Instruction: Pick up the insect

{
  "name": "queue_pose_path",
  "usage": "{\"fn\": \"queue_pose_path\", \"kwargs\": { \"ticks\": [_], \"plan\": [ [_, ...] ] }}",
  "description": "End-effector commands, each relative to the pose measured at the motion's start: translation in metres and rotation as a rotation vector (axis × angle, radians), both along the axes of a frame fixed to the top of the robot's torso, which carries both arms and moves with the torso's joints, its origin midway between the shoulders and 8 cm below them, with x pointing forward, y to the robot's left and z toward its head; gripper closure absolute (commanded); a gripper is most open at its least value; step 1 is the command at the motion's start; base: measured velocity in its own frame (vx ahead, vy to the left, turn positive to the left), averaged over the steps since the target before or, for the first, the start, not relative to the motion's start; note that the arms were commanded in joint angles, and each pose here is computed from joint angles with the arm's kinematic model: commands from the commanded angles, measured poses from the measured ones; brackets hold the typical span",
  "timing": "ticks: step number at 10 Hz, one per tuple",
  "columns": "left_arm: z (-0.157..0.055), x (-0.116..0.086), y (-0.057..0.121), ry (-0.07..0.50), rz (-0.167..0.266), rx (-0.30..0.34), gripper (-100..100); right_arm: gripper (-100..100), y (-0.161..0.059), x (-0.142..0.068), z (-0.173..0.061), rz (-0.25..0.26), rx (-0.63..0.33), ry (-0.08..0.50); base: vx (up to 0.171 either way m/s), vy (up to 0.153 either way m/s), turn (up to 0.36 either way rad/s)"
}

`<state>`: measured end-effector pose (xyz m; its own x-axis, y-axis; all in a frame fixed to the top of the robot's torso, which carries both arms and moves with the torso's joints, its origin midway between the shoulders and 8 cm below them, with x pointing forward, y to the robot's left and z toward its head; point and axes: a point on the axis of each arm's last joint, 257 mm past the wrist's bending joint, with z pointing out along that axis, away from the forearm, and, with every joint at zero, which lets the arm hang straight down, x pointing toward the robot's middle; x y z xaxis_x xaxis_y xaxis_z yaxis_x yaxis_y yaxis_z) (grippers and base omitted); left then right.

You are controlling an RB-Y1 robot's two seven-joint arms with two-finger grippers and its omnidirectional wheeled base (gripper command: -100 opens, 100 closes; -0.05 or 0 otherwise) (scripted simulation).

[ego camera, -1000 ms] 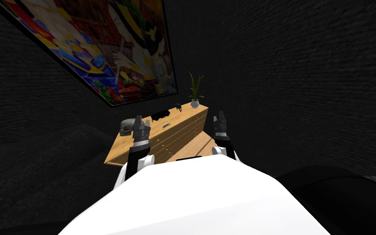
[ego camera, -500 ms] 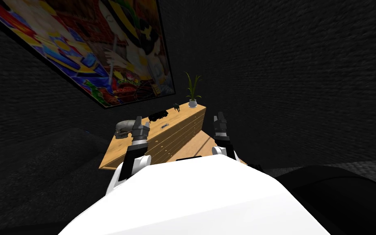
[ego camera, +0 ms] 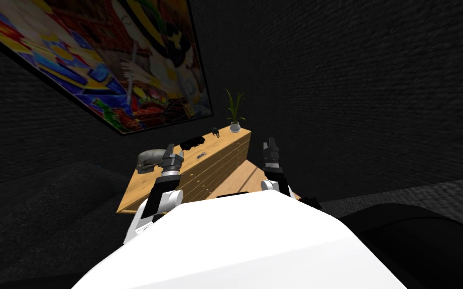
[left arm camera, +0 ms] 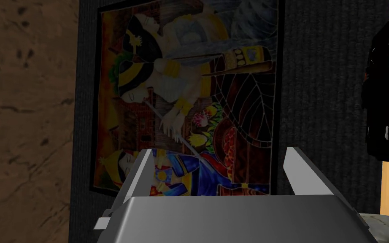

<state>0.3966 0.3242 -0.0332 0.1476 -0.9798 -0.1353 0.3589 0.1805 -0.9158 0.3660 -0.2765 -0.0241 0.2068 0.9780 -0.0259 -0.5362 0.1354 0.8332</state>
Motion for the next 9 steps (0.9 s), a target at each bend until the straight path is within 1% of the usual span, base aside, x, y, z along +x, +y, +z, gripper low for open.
{"fn": "queue_pose_path", "kwargs": {
  "ticks": [1,2,3,4,5,6,7,8,9],
  "plan": [
    [-0.006,0.006,0.011,0.033,0.002,-0.034,-100,0,0.0,0.0,0.0,0.0,0.0,0.0,-0.013,0.015,-0.131],
    [-0.012,0.008,0.012,0.058,0.007,-0.039,-100,0,0.0,0.0,0.0,0.0,0.0,0.0,-0.015,0.016,-0.066],
    [-0.013,0.011,0.021,0.073,0.006,-0.069,-100,0,0.0,0.0,0.0,0.0,0.0,0.0,-0.019,0.015,-0.146],
    [-0.019,0.013,0.023,0.095,0.01,-0.073,-100,0,0.0,0.0,0.0,0.0,0.0,0.0,-0.017,0.016,-0.068],
    [-0.021,0.014,0.023,0.105,0.012,-0.075,-100,0,0.0,0.0,0.0,0.0,0.0,0.0,-0.008,0.006,0.012],
    [-0.024,0.017,0.033,0.124,0.012,-0.108,-100,0,0.0,0.0,0.0,0.0,0.0,0.0,-0.013,0.006,-0.148],
    [-0.031,0.018,0.034,0.15,0.017,-0.113,-100,0,0.0,0.0,0.0,0.0,0.0,0.0,-0.016,0.014,-0.076],
    [-0.031,0.021,0.043,0.162,0.015,-0.147,-100,0,0.0,0.0,0.0,0.0,0.0,0.0,-0.018,0.016,-0.112],
    [-0.038,0.022,0.044,0.187,0.02,-0.152,-100,0,0.0,0.0,0.0,0.0,0.0,0.0,-0.015,0.015,-0.077]
  ]
}}
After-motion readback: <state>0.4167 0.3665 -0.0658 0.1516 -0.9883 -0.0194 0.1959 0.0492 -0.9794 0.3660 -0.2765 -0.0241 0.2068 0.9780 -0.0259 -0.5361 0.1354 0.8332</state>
